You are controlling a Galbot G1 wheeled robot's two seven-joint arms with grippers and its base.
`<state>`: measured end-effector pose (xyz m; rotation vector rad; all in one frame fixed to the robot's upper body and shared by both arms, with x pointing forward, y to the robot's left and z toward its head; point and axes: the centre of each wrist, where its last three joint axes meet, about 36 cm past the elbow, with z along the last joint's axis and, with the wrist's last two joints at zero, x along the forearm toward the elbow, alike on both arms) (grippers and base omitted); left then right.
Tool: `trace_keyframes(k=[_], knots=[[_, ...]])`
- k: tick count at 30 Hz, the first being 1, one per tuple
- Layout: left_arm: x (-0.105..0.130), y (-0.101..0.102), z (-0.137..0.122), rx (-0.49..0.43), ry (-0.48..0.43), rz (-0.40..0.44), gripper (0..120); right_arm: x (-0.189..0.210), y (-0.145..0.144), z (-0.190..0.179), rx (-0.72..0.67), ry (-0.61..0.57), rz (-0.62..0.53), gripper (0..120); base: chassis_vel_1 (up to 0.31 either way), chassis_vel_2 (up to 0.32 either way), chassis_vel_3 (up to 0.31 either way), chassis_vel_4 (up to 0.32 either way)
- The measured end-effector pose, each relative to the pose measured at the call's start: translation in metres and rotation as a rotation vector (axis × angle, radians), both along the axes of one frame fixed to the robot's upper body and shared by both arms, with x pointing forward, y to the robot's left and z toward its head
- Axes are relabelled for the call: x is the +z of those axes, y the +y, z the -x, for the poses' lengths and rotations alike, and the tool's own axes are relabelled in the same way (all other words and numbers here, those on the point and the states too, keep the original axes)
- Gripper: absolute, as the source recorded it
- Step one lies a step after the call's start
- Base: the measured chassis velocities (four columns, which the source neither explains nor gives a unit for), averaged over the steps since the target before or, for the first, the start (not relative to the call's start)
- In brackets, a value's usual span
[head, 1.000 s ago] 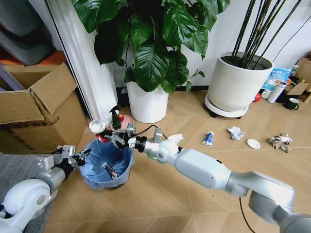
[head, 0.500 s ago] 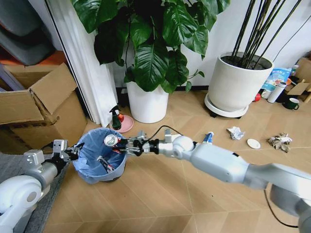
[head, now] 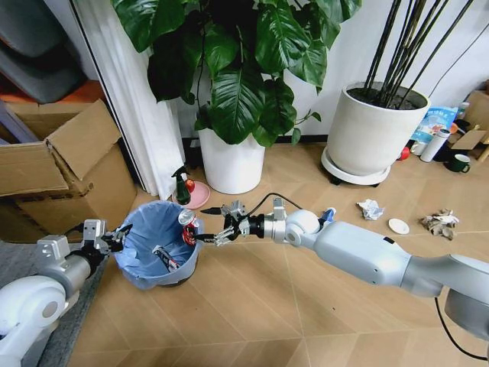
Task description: Pick up the trash bin and place the garbage on the floor into it.
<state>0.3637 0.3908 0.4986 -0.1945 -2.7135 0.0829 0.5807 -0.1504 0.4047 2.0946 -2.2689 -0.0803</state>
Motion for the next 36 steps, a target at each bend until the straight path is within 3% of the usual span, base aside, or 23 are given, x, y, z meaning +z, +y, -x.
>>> trace_keyframes(k=[6,15,25,36], knots=[[-0.001,-0.001,0.003,0.005,0.000,0.010,0,-0.008,-0.011,-0.002,-0.156,-0.003,0.005,100,0.000,0.000,0.000,0.000],[-0.002,-0.013,0.011,-0.019,0.006,0.032,0,-0.035,-0.016,0.012,-0.263,0.021,0.003,100,0.000,0.000,0.000,0.000],[-0.007,-0.023,0.012,-0.041,0.022,0.034,0,-0.036,-0.018,0.010,-0.283,0.026,-0.011,100,0.000,0.000,0.000,0.000],[-0.014,-0.030,0.012,-0.063,0.040,0.033,0,-0.039,0.009,0.014,-0.288,0.027,-0.049,100,0.000,0.000,0.000,0.000]])
